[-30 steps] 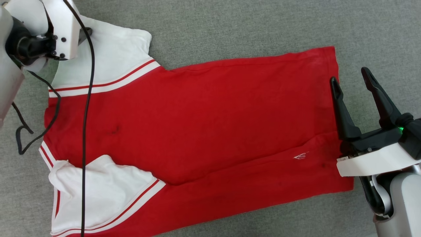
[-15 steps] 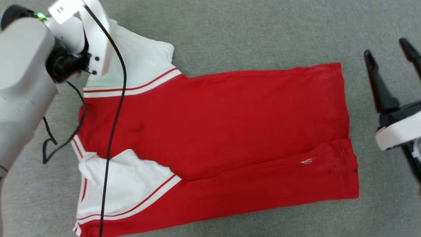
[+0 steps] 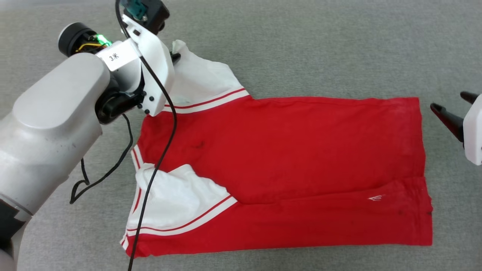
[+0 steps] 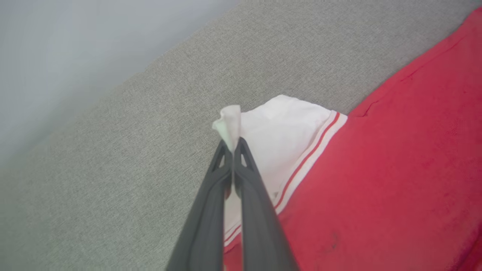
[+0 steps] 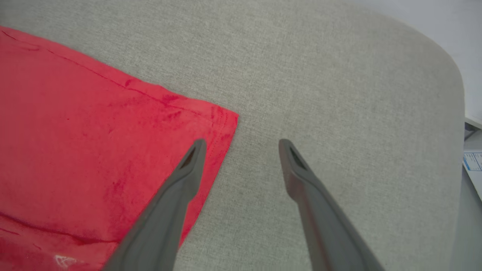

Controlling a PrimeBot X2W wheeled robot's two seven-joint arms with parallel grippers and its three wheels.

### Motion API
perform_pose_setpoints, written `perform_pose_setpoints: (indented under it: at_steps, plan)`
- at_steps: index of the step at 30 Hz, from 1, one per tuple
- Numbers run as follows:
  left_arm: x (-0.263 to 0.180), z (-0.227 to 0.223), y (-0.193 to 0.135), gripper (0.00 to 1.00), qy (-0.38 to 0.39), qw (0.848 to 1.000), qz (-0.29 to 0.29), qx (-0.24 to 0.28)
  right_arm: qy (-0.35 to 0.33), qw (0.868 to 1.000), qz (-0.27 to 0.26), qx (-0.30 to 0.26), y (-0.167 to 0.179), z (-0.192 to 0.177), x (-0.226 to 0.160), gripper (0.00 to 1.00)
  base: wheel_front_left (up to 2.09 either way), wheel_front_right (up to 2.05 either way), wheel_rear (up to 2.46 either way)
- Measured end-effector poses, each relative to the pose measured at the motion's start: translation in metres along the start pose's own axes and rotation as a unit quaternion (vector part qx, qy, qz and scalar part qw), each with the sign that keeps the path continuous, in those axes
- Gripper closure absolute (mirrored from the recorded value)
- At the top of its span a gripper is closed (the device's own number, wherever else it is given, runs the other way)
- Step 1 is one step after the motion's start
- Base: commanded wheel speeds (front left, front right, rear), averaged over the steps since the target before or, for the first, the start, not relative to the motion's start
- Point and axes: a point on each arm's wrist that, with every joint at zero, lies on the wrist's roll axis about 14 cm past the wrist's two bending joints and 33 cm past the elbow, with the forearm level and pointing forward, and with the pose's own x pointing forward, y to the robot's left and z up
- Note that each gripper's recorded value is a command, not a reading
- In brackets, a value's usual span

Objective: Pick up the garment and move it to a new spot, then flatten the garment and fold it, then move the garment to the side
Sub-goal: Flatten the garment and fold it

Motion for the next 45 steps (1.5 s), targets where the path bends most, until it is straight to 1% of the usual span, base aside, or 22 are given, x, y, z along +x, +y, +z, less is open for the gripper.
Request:
perform_pose_setpoints:
  at_steps: [3, 6, 11, 14, 16, 20, 23, 24, 25, 26, 30, 35, 41, 45]
  plan:
    - [-0.008, 0.0, 0.0, 1.0, -0.008, 1.0, 0.001, 0.007, 0.055, 0.998, 0.013, 0.005, 0.004, -0.011, 0.008, 0.0, 0.0, 0.0, 0.0]
    - [-0.012, 0.002, -0.003, 1.0, -0.019, 1.0, -0.004, 0.01, 0.087, 0.996, 0.018, 0.002, 0.006, -0.015, 0.019, 0.0, 0.0, 0.0, 0.0]
    - [-0.012, 0.0, -0.011, 1.0, -0.031, 0.999, -0.018, 0.02, 0.113, 0.993, 0.031, -0.002, 0.019, -0.021, 0.044, 0.0, 0.0, 0.0, 0.0]
    - [-0.011, -0.004, -0.013, 1.0, -0.031, 0.999, -0.02, 0.022, 0.141, 0.989, 0.039, -0.008, 0.028, -0.038, 0.059, 0.0, 0.0, 0.0, 0.0]
    - [-0.011, -0.006, -0.013, 1.0, -0.032, 0.999, -0.022, 0.022, 0.155, 0.987, 0.038, -0.003, 0.028, -0.047, 0.067, 0.0, 0.0, 0.0, 0.0]
    - [-0.011, -0.01, -0.012, 1.0, -0.032, 0.999, -0.021, 0.023, 0.183, 0.982, 0.039, 0.002, 0.03, -0.063, 0.077, 0.0, 0.0, 0.0, 0.0]
    - [-0.012, -0.011, -0.01, 1.0, -0.034, 0.999, -0.019, 0.021, 0.189, 0.981, 0.045, 0.005, 0.033, -0.067, 0.081, 0.0, 0.0, 0.0, 0.0]
    - [-0.012, -0.011, -0.011, 1.0, -0.035, 0.999, -0.019, 0.021, 0.186, 0.981, 0.048, 0.01, 0.033, -0.067, 0.081, 0.04, 0.0, 0.0, 0.0]
    - [-0.012, -0.012, -0.011, 1.0, -0.035, 0.999, -0.02, 0.02, 0.179, 0.983, 0.047, 0.014, 0.032, -0.067, 0.082, 0.7, 0.0, 0.0, 0.0]
    - [-0.012, -0.012, -0.012, 1.0, -0.036, 0.999, -0.02, 0.02, 0.171, 0.984, 0.044, 0.016, 0.03, -0.065, 0.082, 1.0, 0.0, 0.0, 0.0]
    - [-0.018, -0.011, -0.011, 1.0, -0.048, 0.999, -0.015, 0.012, 0.125, 0.991, 0.044, 0.023, 0.033, -0.049, 0.082, 1.0, 0.0, 0.0, 0.0]
    - [-0.034, -0.006, -0.012, 1.0, -0.07, 0.998, -0.005, 0.005, 0.056, 0.997, 0.042, 0.022, 0.034, -0.026, 0.069, 1.0, 0.0, 0.0, 0.0]
    - [-0.063, -0.004, -0.019, 1.0, -0.098, 0.995, 0.007, -0.008, -0.008, 0.999, 0.042, 0.018, 0.038, -0.01, 0.043, 1.0, 0.0, 0.0, 0.0]
    - [-0.084, -0.01, -0.027, 1.0, -0.111, 0.993, 0.014, -0.021, -0.037, 0.998, 0.045, 0.027, 0.041, -0.011, 0.024, 1.0, 0.0, 0.0, 0.0]
